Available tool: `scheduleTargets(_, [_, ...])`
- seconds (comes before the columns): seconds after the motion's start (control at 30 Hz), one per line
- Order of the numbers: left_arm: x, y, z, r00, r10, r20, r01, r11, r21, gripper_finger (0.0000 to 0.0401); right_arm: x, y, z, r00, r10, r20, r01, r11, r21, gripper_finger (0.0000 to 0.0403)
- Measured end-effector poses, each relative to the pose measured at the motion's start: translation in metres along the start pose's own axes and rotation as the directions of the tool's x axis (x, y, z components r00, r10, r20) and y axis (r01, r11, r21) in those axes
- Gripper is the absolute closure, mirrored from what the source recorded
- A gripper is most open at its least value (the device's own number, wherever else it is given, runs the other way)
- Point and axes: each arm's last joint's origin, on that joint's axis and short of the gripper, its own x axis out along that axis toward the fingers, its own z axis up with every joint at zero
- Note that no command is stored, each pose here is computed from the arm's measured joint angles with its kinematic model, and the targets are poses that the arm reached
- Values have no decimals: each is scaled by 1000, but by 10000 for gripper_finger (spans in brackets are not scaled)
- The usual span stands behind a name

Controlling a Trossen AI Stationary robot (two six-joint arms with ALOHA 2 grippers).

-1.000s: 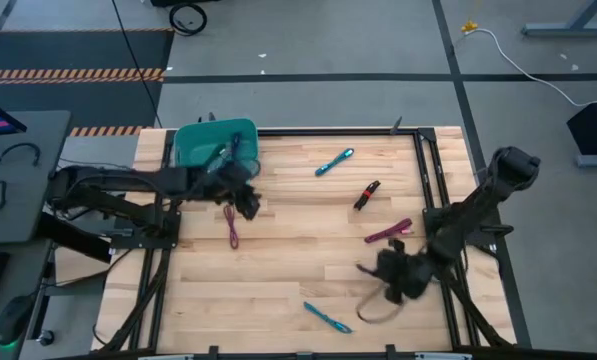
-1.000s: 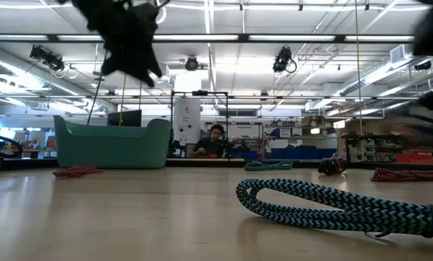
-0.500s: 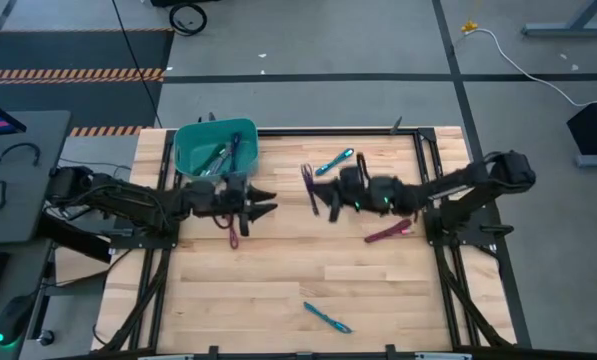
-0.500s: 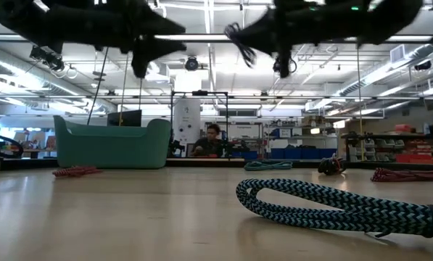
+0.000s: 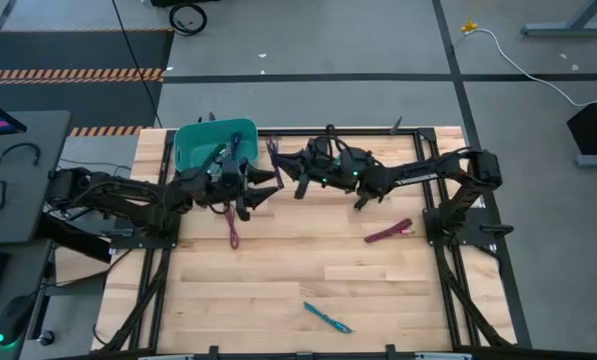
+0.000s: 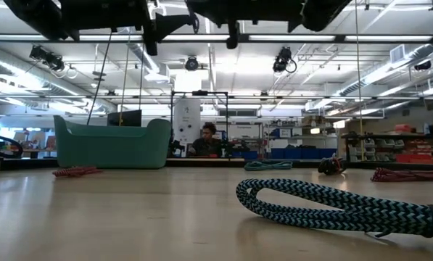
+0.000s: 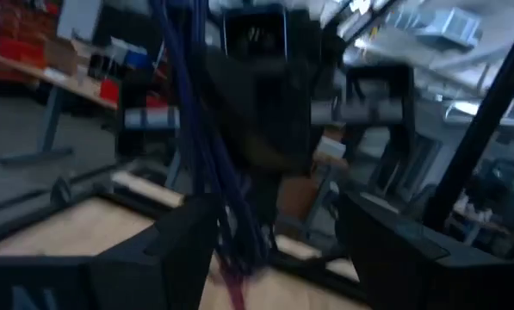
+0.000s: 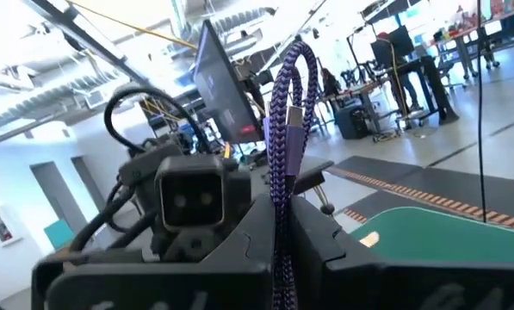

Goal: Pick and place USB-C Cables
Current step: Put the purple charger cable into the green bin

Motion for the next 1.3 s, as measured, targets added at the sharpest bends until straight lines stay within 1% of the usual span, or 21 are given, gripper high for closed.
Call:
scheduleTargets(0.1, [0, 5, 2, 1000, 20, 11, -20, 1000, -2, 169, 12, 0, -4, 1000, -1, 5, 1, 1000, -2, 386])
scheduleTargets(0.2, [0, 9, 3, 999, 38, 14, -39, 999, 4, 209, 21, 1, -8, 1000, -3, 12, 3, 1000, -1, 386])
scheduleTargets(0.27, [0, 11, 2, 999, 48, 2, -48, 999, 6, 247, 21, 2, -9, 1000, -6, 2, 6, 1000, -1, 385])
scheduleTargets(0.33, [0, 10, 3, 999, 47, 6, -47, 999, 12, 292, 22, 3, -10, 1000, -19, 18, 18, 1000, 5, 383])
scheduleTargets(0.43, [-1, 10, 4, 999, 45, 9, -46, 998, 50, 364, 20, 6, -8, 1000, -22, 22, 22, 1000, 7, 379])
scheduleTargets(0.47, [-1, 10, 4, 999, 44, 10, -45, 997, 59, 378, 20, 7, -8, 999, -22, 23, 21, 1000, 8, 378])
scheduleTargets(0.5, [-1, 10, 4, 999, 47, 9, -47, 997, 61, 384, 20, 8, -8, 1000, -20, 22, 20, 1000, 8, 378])
scheduleTargets(0.6, [0, 13, 5, 999, 49, 7, -50, 998, 49, 382, 20, 11, -9, 1000, -14, 21, 13, 1000, 18, 375])
scheduleTargets(0.67, [-2, 14, 6, 998, 61, -15, -60, 997, 39, 385, 19, 12, -11, 1000, -13, 13, 12, 999, 35, 369])
scheduleTargets(0.8, [-14, 14, 14, 992, 97, -79, -94, 995, 41, 390, 16, 16, -4, 999, 37, -5, -37, 998, 44, 339])
scheduleTargets(0.87, [-23, 15, 20, 983, 157, -93, -156, 987, 24, 390, 12, 20, 6, 998, 63, -11, -63, 997, 45, 318])
scheduleTargets(0.93, [-33, 19, 25, 962, 249, -114, -249, 968, 13, 390, 7, 22, 19, 997, 68, -26, -67, 997, 35, 298])
scheduleTargets(1.0, [-45, 25, 30, 914, 375, -155, -381, 924, -8, 390, 0, 21, 29, 996, 36, -85, -35, 999, 5, 281])
scheduleTargets(1.03, [-51, 28, 35, 877, 443, -185, -452, 892, -7, 390, -4, 21, 33, 994, 17, -112, -18, 1000, -9, 274])
scheduleTargets(1.07, [-57, 32, 40, 823, 520, -227, -532, 847, 10, 390, -8, 20, 37, 990, -4, -142, 1, 1000, -23, 269])
scheduleTargets(1.13, [-67, 42, 52, 691, 655, -304, -670, 739, 72, 390, -16, 20, 46, 985, -30, -173, 24, 999, -37, 265])
scheduleTargets(1.2, [-75, 54, 64, 536, 750, -387, -762, 627, 158, 390, -22, 22, 54, 981, -39, -192, 32, 999, -41, 264])
scheduleTargets(1.23, [-77, 60, 70, 470, 777, -419, -790, 582, 193, 390, -25, 23, 57, 978, -45, -204, 37, 998, -44, 265])
scheduleTargets(1.3, [-80, 78, 78, 339, 795, -504, -820, 512, 255, 390, -29, 24, 60, 974, -51, -222, 41, 998, -49, 268])
